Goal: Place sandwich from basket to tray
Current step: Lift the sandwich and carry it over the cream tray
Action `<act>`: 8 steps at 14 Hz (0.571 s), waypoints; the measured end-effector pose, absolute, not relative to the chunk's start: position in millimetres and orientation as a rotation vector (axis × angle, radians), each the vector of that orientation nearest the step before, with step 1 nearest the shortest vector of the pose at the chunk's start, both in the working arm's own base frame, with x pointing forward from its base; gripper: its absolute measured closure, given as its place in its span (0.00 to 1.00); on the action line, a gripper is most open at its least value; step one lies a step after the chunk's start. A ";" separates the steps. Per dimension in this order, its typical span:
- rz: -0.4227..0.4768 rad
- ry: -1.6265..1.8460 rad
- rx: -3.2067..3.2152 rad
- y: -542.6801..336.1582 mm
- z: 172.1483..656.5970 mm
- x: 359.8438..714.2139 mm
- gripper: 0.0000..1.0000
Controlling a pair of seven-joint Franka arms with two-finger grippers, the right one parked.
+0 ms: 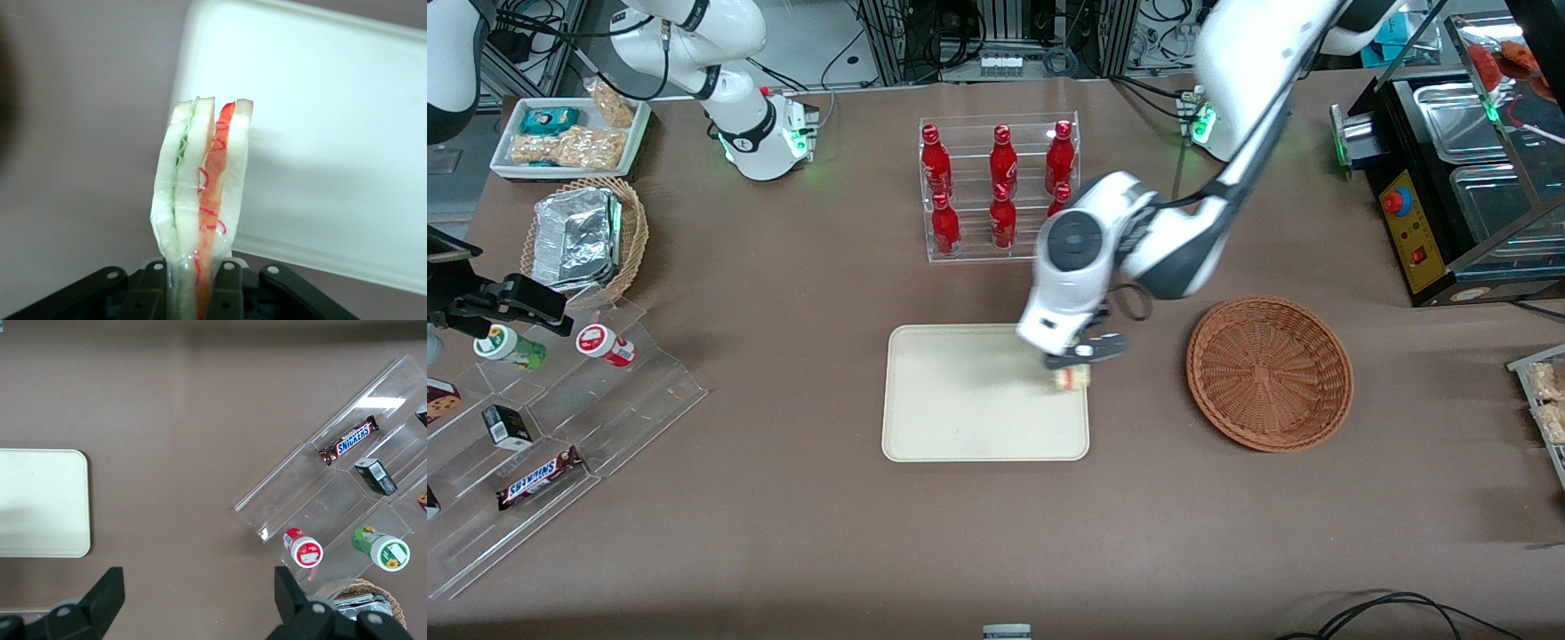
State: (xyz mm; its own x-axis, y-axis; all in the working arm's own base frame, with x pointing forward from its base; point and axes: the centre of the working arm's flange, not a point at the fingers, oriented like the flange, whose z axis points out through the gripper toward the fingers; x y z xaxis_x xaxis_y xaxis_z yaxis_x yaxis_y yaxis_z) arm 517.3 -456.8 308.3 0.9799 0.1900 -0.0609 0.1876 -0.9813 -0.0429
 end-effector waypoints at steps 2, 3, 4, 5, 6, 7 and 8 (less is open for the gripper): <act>0.070 -0.226 -3.101 -490.0 290.7 519.9 0.85; 0.056 -0.206 -3.105 -500.6 282.8 523.2 0.85; 0.049 -0.193 -3.111 -508.9 276.0 525.9 0.85; 0.047 -0.188 -3.115 -514.5 269.8 528.8 0.85; 0.046 -0.187 -3.120 -517.9 264.5 532.5 0.85; 0.047 -0.187 -3.123 -519.3 260.4 536.0 0.83; 0.048 -0.183 -3.126 -519.9 257.4 538.7 0.83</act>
State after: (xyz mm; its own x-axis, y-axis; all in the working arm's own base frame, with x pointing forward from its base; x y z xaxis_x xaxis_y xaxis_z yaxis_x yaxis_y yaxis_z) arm 538.7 -519.9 257.4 0.9927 0.1170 -0.0298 0.1167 -0.9931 -0.0118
